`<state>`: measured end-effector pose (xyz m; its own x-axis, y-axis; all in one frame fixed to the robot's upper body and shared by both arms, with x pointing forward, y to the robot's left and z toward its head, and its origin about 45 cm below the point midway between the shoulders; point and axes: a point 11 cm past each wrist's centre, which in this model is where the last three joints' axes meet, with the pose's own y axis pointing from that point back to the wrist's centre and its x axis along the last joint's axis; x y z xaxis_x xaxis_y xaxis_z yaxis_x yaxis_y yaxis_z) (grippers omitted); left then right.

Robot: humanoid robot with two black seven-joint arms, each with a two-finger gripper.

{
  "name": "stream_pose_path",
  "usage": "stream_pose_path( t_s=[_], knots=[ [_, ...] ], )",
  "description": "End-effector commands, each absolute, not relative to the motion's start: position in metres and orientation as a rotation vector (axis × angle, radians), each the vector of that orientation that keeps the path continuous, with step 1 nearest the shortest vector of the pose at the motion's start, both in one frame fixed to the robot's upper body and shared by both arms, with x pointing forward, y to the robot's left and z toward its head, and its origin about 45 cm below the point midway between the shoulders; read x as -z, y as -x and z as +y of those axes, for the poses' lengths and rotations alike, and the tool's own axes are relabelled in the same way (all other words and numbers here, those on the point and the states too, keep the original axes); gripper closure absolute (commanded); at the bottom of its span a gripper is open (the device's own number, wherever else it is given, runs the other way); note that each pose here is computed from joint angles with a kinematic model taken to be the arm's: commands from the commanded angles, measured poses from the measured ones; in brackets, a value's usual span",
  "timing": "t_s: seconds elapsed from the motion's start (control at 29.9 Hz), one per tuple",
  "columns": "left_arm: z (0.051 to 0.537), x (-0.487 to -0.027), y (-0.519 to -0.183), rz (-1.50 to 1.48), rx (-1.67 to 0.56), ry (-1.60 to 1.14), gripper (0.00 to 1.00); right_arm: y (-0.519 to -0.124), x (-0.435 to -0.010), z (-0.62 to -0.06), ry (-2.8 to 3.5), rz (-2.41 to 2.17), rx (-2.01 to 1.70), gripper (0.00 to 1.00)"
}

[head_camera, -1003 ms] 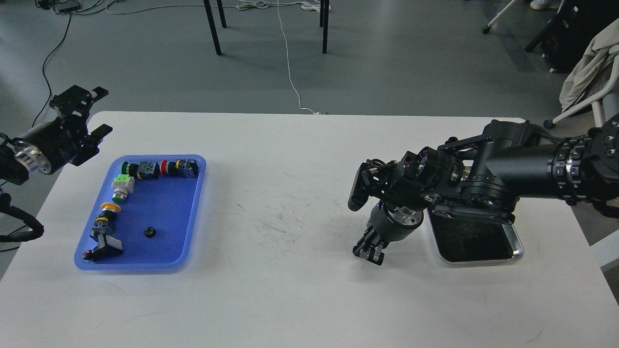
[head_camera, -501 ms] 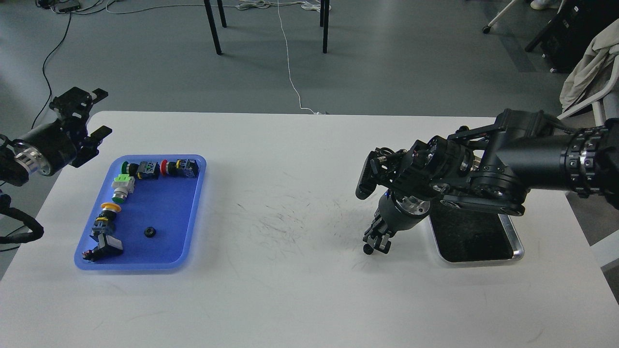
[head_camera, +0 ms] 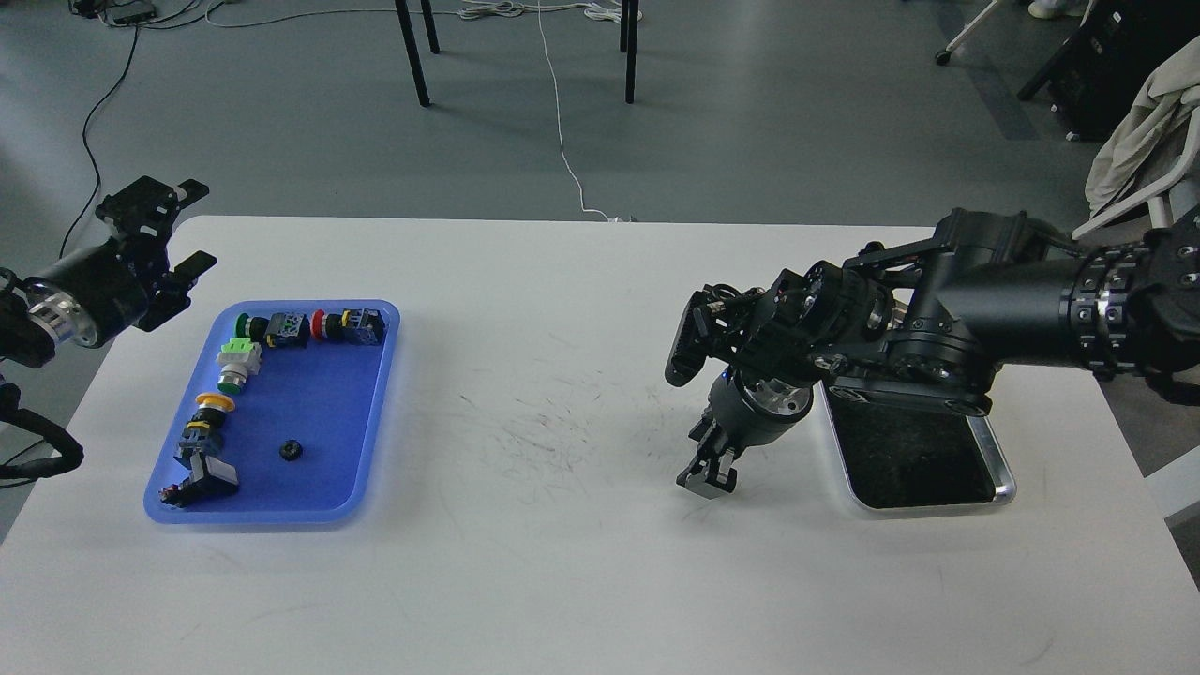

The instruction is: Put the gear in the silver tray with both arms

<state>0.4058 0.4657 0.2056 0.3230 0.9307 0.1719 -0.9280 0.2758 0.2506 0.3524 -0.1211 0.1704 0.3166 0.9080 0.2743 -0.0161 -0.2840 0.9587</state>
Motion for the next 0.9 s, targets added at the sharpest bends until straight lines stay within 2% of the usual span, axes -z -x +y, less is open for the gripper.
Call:
stream_pose_path(
  t_s=[0.0,0.87],
  knots=[
    [0.466,-0.206,-0.406,0.009,-1.248,-0.33,0.02,-0.348,-0.168,-0.12,-1.571,0.859,-1.142,0.4],
    [0.469,-0.203,-0.403,0.015,-1.256,-0.337,0.02,-0.344,-0.156,-0.139,-1.552,0.889,-1.086,0.44]
  ],
)
